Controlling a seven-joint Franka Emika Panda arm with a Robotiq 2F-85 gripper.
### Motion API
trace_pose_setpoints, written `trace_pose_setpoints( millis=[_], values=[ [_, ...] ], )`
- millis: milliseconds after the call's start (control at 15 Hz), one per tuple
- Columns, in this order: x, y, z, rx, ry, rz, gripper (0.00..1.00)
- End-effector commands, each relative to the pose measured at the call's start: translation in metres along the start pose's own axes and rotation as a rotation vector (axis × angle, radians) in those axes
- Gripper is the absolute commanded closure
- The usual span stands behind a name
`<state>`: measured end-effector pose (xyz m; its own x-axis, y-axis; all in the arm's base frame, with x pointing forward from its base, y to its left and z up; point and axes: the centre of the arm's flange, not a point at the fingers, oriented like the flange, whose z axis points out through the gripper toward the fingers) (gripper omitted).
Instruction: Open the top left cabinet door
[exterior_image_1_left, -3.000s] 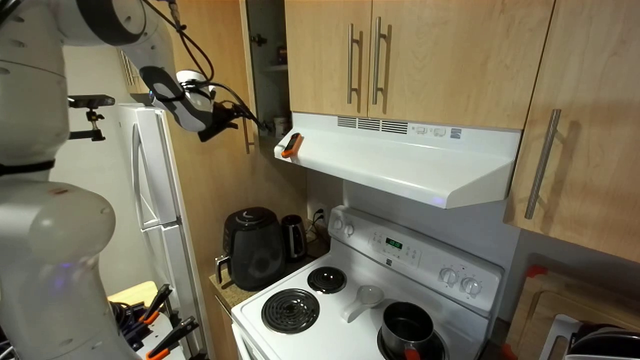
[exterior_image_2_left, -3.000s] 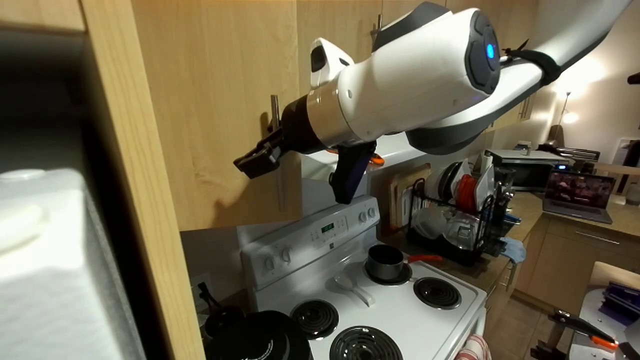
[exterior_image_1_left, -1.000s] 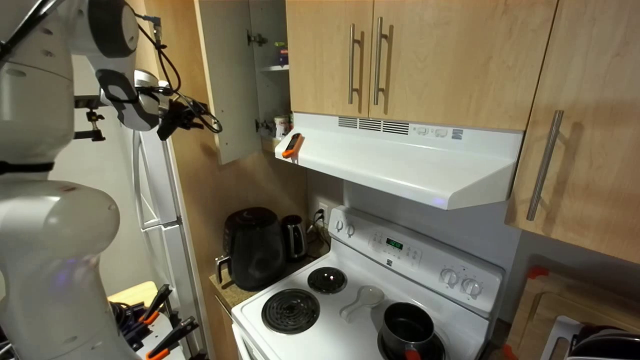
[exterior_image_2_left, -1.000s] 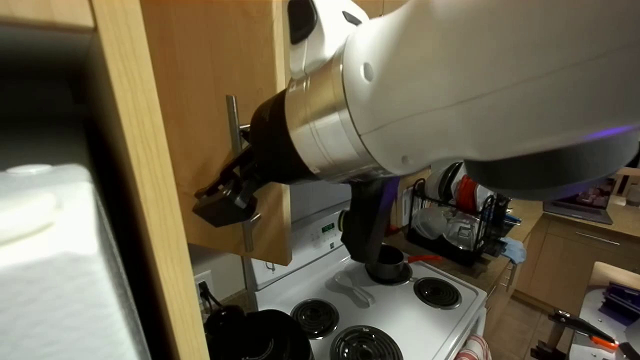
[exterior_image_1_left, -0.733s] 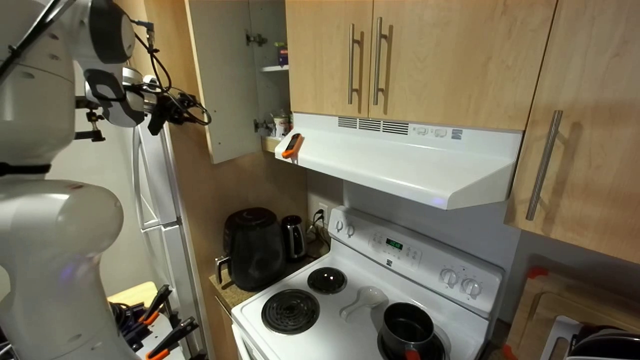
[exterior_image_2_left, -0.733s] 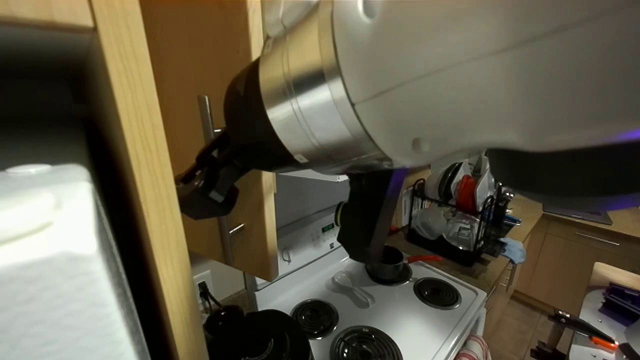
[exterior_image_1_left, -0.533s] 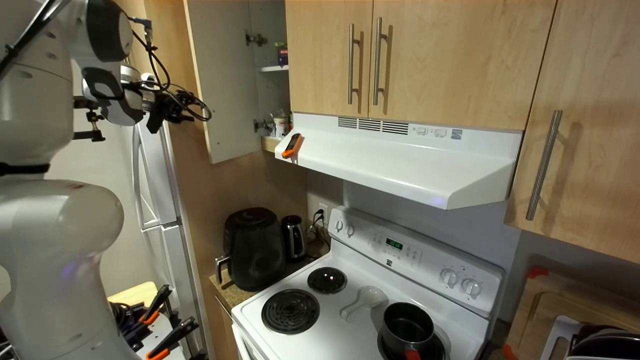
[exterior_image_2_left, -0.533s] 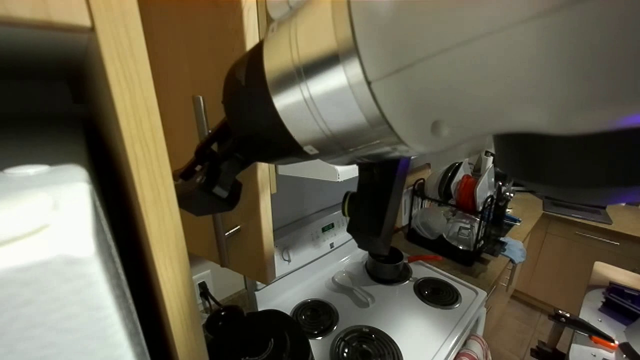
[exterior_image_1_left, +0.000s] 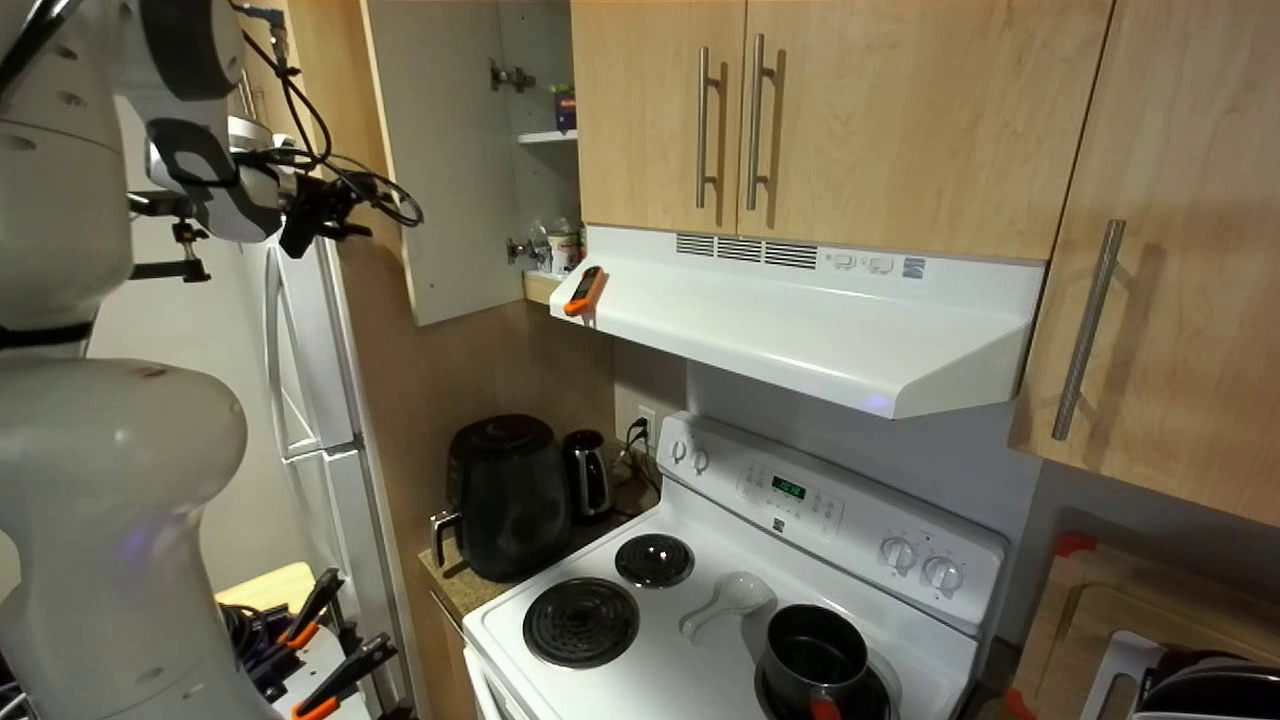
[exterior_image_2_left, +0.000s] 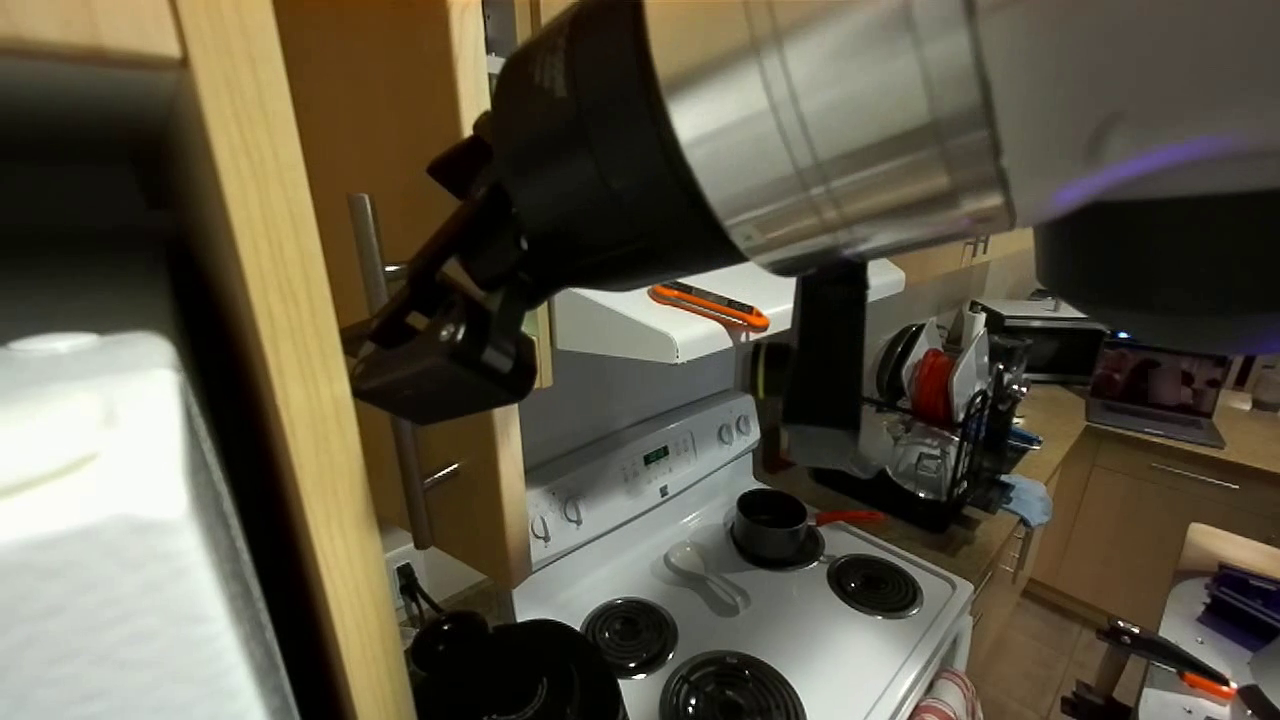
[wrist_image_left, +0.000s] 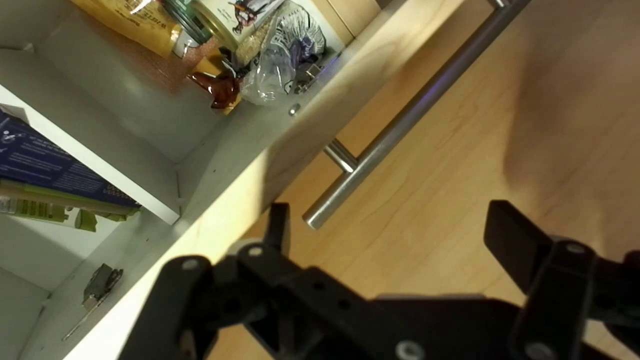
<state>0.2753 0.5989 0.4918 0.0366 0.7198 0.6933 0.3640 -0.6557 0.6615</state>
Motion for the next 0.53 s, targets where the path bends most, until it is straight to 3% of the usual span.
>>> trace_pose_setpoints(
  millis=[0, 467],
  values=[
    [0.006, 0.001, -0.023, 0.051, 0.036, -0.011, 0.0],
    [0.002, 0.006, -0.038, 0.074, 0.057, -0.002, 0.0]
  ],
)
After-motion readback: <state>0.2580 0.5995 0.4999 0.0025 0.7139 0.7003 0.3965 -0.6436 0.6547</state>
